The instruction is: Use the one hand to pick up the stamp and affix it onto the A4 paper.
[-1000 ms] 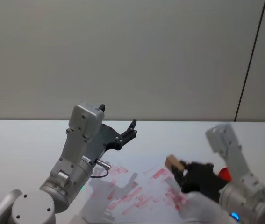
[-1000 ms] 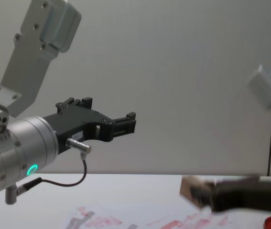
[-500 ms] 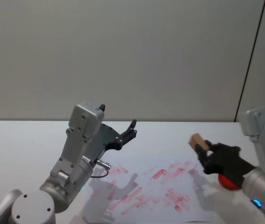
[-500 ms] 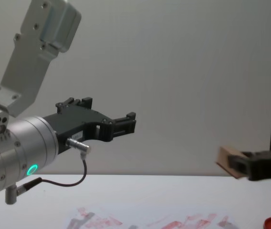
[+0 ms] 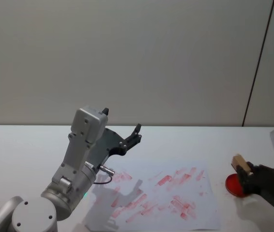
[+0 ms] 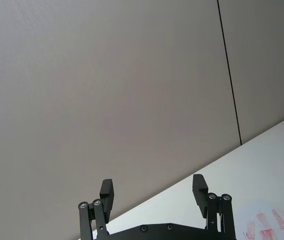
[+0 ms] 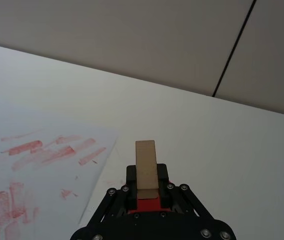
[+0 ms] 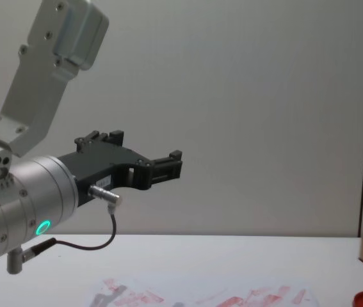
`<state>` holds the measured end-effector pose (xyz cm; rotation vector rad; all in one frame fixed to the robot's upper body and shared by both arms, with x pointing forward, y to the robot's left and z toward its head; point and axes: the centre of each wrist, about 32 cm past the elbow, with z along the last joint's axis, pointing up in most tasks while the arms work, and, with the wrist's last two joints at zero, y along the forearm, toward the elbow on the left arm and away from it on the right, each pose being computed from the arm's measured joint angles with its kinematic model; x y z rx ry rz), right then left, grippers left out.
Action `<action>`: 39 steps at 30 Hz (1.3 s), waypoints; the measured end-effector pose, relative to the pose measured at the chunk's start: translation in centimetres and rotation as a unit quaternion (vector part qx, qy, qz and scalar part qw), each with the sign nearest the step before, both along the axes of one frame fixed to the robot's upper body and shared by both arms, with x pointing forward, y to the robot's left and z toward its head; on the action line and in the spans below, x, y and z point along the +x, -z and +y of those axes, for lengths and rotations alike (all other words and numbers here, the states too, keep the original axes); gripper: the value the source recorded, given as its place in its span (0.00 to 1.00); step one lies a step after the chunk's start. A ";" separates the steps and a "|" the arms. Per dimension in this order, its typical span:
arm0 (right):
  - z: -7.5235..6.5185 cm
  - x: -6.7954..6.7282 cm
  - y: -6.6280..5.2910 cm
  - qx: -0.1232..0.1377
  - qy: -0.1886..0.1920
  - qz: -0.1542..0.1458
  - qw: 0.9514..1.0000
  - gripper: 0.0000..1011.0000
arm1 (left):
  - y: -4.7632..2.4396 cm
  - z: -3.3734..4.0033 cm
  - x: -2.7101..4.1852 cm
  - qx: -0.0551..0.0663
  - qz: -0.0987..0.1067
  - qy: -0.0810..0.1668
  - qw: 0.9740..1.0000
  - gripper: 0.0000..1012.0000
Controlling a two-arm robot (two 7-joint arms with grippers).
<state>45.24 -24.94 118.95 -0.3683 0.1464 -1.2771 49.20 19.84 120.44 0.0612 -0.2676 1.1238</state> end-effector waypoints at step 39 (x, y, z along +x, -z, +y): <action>-0.1 0.8 1.3 -0.018 0.012 0.030 0.999 0.51 | 0.00 0.00 0.00 0.000 0.000 0.000 1.000 0.99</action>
